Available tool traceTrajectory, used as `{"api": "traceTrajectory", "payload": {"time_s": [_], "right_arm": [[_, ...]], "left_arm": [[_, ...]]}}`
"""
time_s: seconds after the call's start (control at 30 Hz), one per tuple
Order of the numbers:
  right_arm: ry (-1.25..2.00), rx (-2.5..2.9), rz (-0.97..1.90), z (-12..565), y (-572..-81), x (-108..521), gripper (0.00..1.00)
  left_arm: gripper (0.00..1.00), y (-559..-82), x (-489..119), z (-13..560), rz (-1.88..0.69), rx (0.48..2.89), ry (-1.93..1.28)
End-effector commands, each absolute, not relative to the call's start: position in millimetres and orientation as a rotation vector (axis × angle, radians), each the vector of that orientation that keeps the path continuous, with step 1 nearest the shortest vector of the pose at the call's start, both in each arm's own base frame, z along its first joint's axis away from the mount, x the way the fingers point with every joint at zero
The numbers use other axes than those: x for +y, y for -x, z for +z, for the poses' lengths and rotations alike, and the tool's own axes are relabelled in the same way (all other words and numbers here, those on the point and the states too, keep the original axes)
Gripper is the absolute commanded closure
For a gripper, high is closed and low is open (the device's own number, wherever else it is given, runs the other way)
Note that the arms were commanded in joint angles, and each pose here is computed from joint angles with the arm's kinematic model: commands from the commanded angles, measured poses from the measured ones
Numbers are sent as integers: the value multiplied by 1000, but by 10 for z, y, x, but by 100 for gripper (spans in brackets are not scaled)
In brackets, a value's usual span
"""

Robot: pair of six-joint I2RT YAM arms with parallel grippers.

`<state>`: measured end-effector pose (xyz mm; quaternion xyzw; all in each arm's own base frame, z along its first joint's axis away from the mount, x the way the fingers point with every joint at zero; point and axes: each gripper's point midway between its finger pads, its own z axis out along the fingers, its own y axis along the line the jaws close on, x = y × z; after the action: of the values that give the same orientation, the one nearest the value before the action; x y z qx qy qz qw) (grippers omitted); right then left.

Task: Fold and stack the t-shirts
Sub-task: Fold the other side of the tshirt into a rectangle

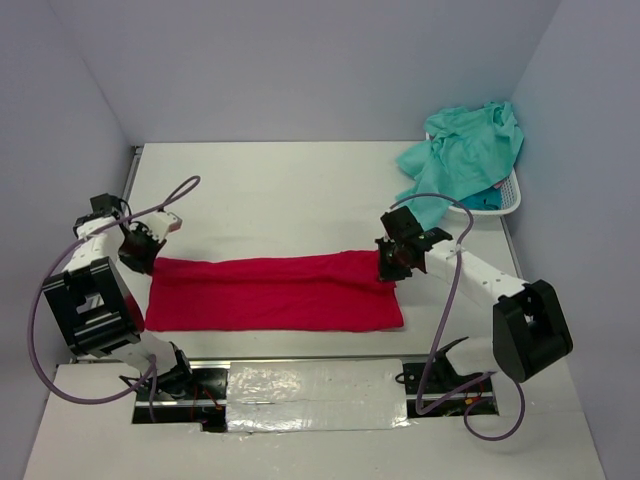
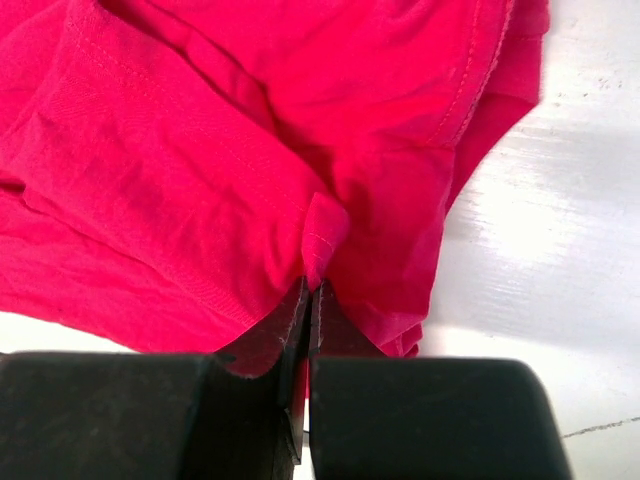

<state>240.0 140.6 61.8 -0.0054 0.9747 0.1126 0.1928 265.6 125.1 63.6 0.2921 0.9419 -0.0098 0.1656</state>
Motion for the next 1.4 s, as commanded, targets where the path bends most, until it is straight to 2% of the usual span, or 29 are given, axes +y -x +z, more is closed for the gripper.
{"api": "traceTrajectory", "payload": {"time_s": [0.0, 0.17, 0.23, 0.3, 0.33, 0.47, 0.57, 0.67, 0.73, 0.8, 0.83, 0.9, 1.07, 1.2, 1.37], "right_arm": [[26, 2674, 290, 748, -2509, 1390, 100], [17, 2747, 349, 502, -2338, 1436, 100], [14, 2763, 398, 447, -2306, 1507, 100], [16, 2773, 408, 415, -2293, 1529, 100], [17, 2773, 401, 411, -2306, 1518, 100], [41, 2782, 359, 398, -2322, 1483, 100], [54, 2788, 346, 373, -2327, 1472, 100], [63, 2786, 355, 371, -2354, 1492, 100], [67, 2779, 367, 385, -2388, 1520, 100], [69, 2777, 386, 373, -2411, 1555, 100], [66, 2777, 391, 365, -2415, 1564, 100], [46, 2776, 428, 338, -2421, 1610, 100], [8, 2783, 492, 271, -2367, 1675, 100], [-24, 2794, 477, 218, -2327, 1631, 100], [-69, 2798, 492, 189, -2310, 1614, 100]], "left_arm": [[100, -2803, 1304, 774, 3, 2627, -842], [100, -2628, 1298, 531, -3, 2689, -886], [94, -2538, 1264, 436, -26, 2708, -907], [81, -2485, 1270, 404, -23, 2720, -926], [69, -2436, 1284, 397, -19, 2733, -949], [51, -2471, 1452, 554, 26, 2734, -950], [49, -2707, 1746, 882, 81, 2688, -806], [48, -3085, 1762, 1349, 118, 2602, -715], [51, -3437, 1284, 1795, 52, 2458, -712], [49, -3697, 443, 2091, -79, 2311, -820], [42, -3763, 95, 2153, -144, 2260, -852], [37, -3734, -924, 2117, -364, 2178, -1000], [48, -3587, -2611, 1755, -738, 2100, -1164], [41, -3559, -3297, 1351, -980, 2183, -1116], [37, -3443, -3704, 1059, -967, 2181, -1192]]}}
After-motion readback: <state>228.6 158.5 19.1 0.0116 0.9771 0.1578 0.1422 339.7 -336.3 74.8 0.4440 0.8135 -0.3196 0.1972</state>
